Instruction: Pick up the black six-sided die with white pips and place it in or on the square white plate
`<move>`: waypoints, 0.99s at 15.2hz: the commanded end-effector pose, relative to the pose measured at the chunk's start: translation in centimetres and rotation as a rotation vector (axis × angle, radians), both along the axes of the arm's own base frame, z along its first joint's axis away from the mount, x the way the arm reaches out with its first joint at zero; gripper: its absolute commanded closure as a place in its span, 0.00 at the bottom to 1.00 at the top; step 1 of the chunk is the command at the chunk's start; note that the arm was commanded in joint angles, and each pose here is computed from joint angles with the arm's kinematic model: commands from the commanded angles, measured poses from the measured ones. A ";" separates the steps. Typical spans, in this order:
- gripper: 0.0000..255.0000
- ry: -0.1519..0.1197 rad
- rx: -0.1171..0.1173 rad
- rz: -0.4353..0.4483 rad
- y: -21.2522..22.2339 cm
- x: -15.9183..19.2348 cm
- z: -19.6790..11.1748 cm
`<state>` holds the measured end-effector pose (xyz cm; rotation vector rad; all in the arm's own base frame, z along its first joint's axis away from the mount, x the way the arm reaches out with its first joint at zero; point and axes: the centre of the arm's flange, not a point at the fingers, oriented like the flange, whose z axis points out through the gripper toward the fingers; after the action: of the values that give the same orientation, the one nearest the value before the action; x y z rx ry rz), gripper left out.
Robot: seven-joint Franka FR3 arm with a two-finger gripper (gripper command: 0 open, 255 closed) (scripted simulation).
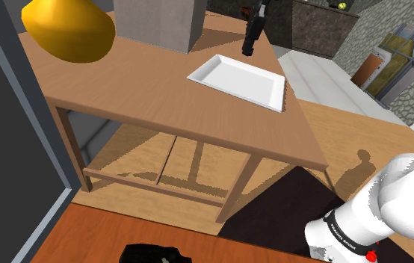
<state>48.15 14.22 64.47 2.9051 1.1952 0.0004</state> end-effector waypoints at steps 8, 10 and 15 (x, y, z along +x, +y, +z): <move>1.00 0.000 0.000 0.002 -1.8 0.0 -4.1; 1.00 0.000 0.000 0.002 -1.8 0.0 -5.1; 1.00 0.000 0.000 0.002 -1.8 0.0 -7.4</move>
<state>48.12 12.46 57.48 2.9039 1.1988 -0.0007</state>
